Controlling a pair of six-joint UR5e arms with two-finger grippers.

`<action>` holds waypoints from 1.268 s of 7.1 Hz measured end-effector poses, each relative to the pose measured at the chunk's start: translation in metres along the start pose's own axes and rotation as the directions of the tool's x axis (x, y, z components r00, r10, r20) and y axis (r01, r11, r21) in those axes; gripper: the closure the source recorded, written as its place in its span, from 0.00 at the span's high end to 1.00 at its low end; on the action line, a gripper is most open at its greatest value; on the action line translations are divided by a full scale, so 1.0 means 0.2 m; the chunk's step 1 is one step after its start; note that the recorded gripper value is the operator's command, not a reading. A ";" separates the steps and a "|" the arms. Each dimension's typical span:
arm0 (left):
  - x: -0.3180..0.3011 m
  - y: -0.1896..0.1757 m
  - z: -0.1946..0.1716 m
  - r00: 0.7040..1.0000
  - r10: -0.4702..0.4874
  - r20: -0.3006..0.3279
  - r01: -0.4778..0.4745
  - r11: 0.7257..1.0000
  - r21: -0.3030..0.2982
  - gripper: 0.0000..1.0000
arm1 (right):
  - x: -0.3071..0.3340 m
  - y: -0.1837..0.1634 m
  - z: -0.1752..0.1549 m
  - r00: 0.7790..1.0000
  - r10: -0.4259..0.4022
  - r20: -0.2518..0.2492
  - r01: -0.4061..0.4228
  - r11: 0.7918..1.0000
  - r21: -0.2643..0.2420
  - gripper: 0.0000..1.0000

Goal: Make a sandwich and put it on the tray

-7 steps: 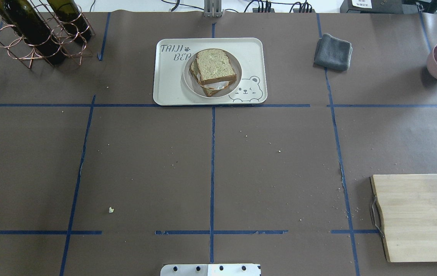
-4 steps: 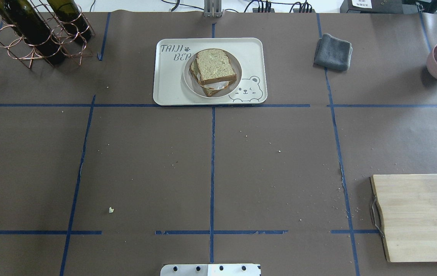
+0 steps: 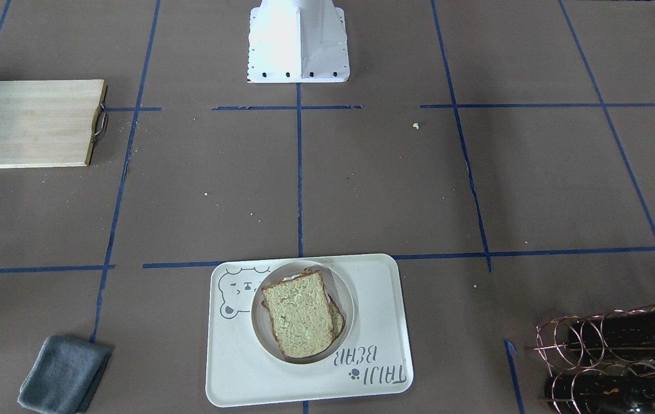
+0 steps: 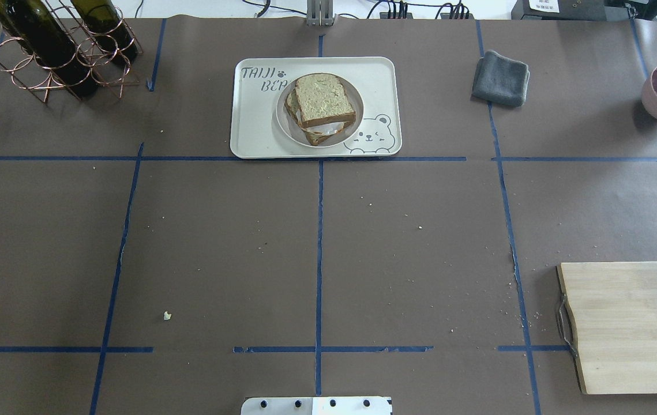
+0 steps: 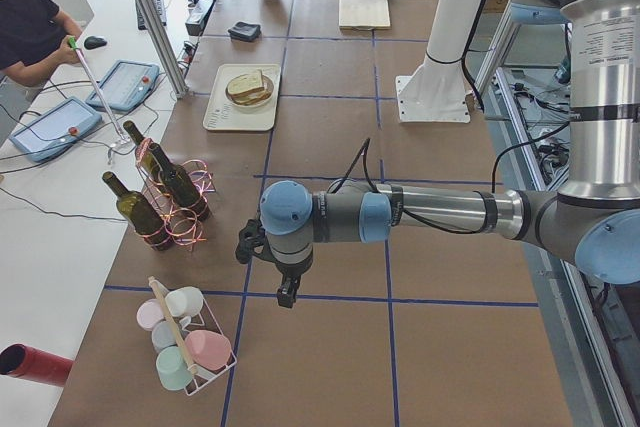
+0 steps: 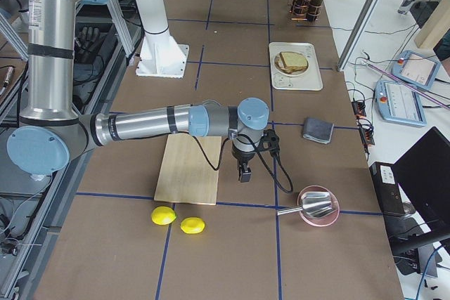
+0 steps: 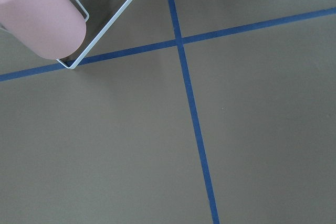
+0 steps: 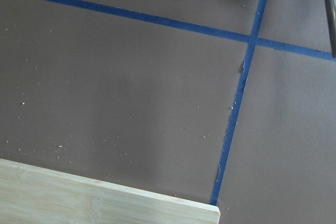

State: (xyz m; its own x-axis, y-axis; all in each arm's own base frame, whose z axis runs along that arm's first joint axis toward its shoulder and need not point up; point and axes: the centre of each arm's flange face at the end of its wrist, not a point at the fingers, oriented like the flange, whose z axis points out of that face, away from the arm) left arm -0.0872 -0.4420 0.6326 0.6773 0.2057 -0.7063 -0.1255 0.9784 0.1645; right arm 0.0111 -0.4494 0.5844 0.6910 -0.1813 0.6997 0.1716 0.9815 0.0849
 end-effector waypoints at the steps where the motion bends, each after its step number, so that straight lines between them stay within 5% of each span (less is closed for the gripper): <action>1: 0.00 0.00 0.00 1.000 0.000 0.000 0.000 1.000 0.000 1.00 | 0.00 0.00 0.00 1.000 0.010 0.000 -0.010 1.000 0.002 1.00; 9: 0.02 -0.02 -0.02 0.997 -0.083 0.005 0.082 0.995 0.047 1.00 | -0.01 0.00 -0.01 1.000 0.013 -0.009 -0.013 1.000 0.006 1.00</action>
State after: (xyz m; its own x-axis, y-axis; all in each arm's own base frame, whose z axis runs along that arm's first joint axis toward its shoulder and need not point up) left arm -0.0872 -0.4448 0.6268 0.6893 0.1240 -0.7138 -0.0349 0.9898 0.1383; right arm 0.0119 -0.4498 0.5816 0.6993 -0.1694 0.6945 0.1589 0.9841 0.0800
